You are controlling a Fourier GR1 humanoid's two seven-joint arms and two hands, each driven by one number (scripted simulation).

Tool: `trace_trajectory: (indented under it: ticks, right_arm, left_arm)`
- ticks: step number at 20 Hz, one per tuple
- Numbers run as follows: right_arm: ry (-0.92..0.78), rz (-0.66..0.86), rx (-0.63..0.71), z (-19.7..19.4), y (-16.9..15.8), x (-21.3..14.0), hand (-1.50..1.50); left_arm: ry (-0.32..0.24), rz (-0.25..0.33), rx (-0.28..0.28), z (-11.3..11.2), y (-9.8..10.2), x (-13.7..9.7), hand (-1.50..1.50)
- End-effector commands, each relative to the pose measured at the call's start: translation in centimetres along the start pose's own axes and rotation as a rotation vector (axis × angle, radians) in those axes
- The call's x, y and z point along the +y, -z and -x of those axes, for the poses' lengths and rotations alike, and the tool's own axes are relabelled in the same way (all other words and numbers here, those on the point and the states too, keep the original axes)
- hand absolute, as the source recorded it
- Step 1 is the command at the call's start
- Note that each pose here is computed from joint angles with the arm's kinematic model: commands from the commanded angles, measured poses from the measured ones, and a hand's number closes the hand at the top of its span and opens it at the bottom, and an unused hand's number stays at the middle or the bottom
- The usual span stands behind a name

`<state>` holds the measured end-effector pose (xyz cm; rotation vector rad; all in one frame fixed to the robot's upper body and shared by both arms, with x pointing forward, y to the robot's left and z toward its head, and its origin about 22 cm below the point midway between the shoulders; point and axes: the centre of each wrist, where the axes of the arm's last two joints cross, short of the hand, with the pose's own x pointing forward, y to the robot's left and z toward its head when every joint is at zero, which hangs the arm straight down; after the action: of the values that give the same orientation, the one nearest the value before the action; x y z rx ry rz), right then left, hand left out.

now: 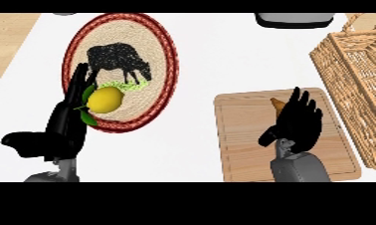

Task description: Pick the croissant from the cutting board and place it in the basket

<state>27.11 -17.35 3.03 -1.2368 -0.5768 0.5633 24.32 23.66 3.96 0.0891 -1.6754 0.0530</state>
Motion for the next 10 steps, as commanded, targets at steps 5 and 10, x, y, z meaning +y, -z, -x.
trace_trajectory:
  ticks: [5,10]
  right_arm:
    - [0.004,-0.014,0.075,0.4,2.5,0.3,-1.50]
    - [0.012,-0.009,0.112,1.1,3.2,0.0,-1.50]
  left_arm:
    - [0.010,-0.009,-0.008,1.2,-0.6,-1.1,0.00]
    - [0.009,0.008,0.000,0.8,-0.2,-0.2,0.00]
